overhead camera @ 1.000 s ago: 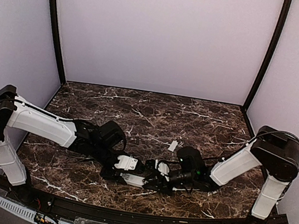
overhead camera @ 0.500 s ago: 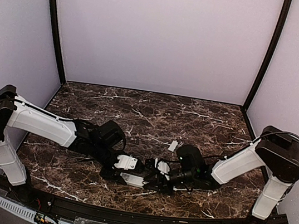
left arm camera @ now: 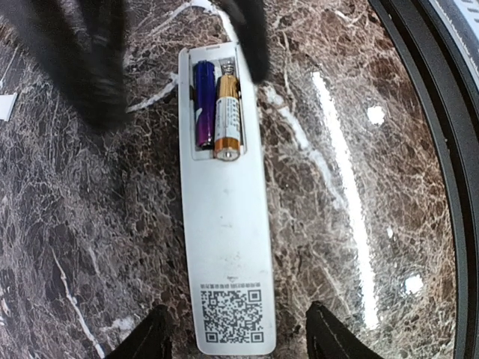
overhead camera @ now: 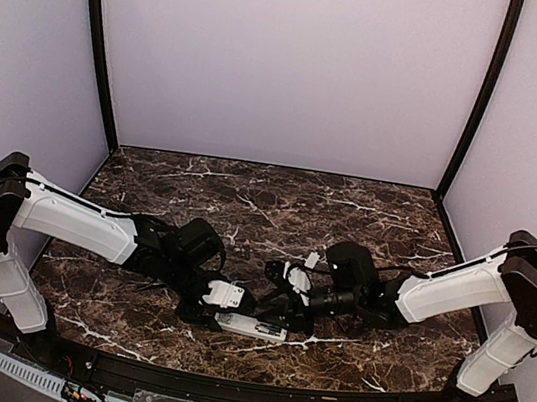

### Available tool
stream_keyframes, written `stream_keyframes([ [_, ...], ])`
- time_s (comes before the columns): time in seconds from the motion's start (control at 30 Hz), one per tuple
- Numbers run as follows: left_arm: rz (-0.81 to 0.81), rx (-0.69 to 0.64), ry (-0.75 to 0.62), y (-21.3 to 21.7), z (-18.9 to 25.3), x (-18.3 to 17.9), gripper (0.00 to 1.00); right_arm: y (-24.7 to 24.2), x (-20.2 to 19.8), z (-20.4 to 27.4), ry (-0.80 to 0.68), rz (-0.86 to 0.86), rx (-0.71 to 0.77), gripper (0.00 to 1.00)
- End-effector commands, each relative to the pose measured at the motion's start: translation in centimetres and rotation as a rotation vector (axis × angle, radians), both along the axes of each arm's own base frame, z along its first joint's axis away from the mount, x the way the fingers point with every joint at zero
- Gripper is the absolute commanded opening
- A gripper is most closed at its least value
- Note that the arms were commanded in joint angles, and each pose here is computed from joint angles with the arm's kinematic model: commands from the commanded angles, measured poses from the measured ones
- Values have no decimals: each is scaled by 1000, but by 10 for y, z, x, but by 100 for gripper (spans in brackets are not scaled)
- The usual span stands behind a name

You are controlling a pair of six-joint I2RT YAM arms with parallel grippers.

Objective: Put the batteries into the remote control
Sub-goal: Place the battery in the battery compartment, then adjust the remote control without the battery cover at the center of the board.

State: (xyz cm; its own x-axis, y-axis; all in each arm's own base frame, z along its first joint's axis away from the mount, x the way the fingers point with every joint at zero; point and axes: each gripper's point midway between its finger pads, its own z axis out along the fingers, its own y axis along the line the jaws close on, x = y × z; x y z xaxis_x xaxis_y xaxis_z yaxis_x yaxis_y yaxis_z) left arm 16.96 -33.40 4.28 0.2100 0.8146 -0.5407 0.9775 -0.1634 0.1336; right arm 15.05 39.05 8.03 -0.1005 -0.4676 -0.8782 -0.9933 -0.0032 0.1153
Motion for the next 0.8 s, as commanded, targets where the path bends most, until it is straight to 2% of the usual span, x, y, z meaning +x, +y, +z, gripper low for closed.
stream_keyframes([
  [0.0,-15,72,-19,19,-6,-3,61,1,34,52,-15,-183,69,38],
  [0.2,3,98,17,18,-16,-3,61,-25,78,99,-98,-447,119,49],
  [0.23,6,102,17,18,-16,-2,61,-32,88,111,-102,-523,152,55],
  [0.3,9,114,23,17,-19,-1,61,-55,107,139,-51,-722,254,95],
  [0.33,10,121,27,17,-21,0,60,-67,112,151,-34,-794,312,98],
  [0.4,9,130,32,17,-22,0,59,-85,111,173,-25,-831,410,99],
  [0.47,4,135,40,17,-23,-1,58,-88,109,174,-2,-823,375,98],
  [0.63,17,148,114,11,-22,-8,51,-90,108,142,165,-879,105,94],
  [0.77,46,161,133,5,-23,-10,48,-116,103,106,323,-1057,-57,91],
])
